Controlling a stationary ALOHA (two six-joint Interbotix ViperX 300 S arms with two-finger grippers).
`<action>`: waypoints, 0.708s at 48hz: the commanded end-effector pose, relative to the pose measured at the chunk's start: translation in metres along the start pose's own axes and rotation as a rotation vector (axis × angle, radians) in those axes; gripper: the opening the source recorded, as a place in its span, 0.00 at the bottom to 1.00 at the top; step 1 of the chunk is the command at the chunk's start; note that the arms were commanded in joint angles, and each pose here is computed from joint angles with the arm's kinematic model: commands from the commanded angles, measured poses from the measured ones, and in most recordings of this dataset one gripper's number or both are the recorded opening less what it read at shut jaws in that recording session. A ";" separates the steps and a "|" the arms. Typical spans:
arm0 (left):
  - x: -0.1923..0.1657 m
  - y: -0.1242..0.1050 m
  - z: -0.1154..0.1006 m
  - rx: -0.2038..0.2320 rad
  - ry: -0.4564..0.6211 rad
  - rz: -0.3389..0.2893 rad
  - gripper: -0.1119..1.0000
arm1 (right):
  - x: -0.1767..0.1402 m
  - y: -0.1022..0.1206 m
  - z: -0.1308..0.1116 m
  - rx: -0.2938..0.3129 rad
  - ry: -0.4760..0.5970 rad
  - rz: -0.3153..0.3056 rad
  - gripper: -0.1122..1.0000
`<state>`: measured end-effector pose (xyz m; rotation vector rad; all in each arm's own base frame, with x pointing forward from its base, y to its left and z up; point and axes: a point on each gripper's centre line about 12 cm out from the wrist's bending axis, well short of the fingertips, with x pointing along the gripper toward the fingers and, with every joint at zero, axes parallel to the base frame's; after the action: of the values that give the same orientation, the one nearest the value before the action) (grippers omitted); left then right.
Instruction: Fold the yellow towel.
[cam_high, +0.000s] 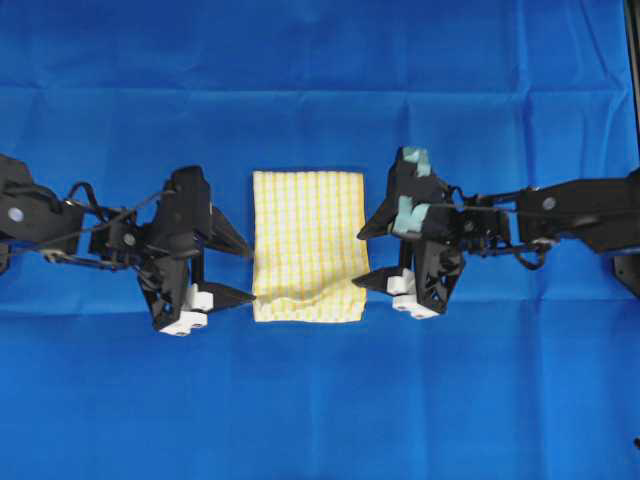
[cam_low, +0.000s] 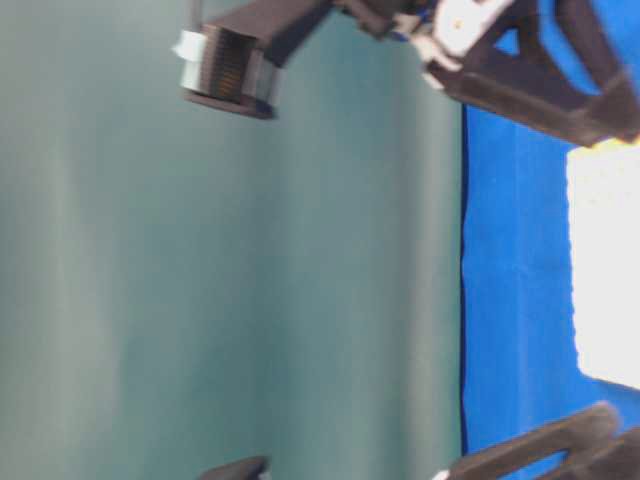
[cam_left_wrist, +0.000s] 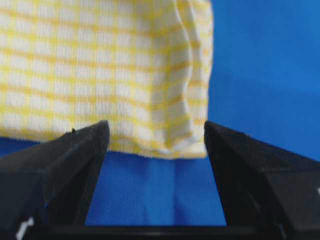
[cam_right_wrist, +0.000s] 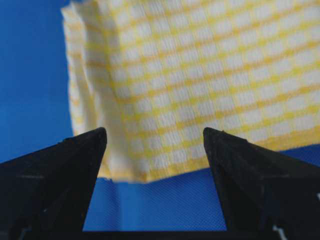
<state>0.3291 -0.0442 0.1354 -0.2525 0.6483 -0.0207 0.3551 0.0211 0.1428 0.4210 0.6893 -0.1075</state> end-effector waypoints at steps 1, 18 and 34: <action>-0.019 -0.005 0.020 0.013 -0.055 -0.016 0.71 | -0.019 0.011 0.017 -0.022 -0.057 0.034 0.78; -0.086 -0.011 0.037 0.065 -0.146 -0.049 0.71 | -0.092 0.021 0.042 -0.161 -0.140 0.056 0.78; -0.158 -0.006 0.026 0.154 -0.355 -0.089 0.70 | -0.173 0.004 0.026 -0.234 -0.263 0.049 0.78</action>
<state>0.2286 -0.0308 0.2365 -0.1552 0.3555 -0.0999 0.2521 0.0087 0.2577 0.2061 0.4815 -0.0382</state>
